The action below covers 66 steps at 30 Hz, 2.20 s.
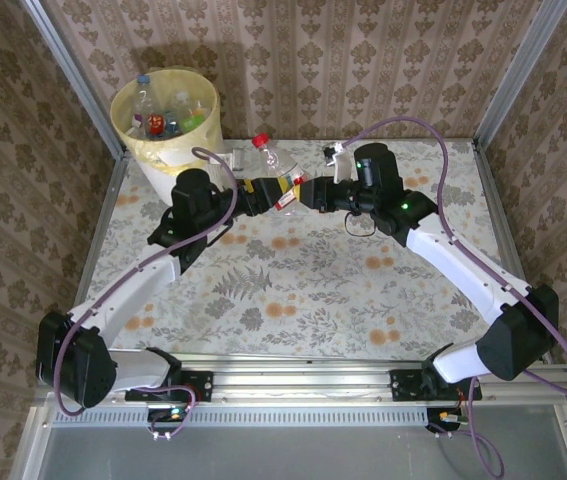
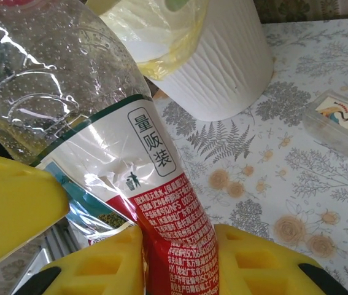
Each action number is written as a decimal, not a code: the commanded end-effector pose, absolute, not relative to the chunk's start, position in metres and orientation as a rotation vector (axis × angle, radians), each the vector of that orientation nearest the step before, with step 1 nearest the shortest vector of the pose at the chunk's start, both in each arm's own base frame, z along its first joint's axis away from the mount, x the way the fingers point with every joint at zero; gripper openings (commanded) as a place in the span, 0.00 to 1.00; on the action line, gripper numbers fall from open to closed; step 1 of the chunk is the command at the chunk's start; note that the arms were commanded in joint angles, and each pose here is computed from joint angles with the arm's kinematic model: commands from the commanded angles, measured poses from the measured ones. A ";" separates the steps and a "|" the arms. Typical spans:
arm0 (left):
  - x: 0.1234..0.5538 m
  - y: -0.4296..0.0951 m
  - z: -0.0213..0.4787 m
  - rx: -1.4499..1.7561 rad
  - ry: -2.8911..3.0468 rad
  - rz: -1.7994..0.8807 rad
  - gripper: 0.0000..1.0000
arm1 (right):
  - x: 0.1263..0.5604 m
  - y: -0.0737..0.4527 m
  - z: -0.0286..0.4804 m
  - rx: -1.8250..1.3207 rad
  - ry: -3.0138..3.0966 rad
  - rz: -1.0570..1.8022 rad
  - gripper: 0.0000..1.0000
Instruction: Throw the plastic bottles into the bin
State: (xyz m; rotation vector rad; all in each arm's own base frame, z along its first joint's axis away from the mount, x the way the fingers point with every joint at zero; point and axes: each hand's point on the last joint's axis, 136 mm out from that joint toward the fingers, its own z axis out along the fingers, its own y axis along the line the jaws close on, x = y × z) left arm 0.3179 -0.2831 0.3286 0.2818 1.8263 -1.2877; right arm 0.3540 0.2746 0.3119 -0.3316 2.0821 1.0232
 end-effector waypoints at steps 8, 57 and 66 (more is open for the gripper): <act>0.315 -0.287 0.344 0.339 1.766 -1.305 0.44 | 0.346 0.285 0.312 -0.371 2.082 1.130 0.28; 0.336 -0.050 0.460 0.155 1.772 -0.276 0.23 | 0.330 0.249 0.285 -0.397 2.126 0.928 1.00; 0.467 -0.009 0.464 0.120 1.822 -0.336 1.00 | 0.336 0.253 0.282 -0.375 2.129 0.963 1.00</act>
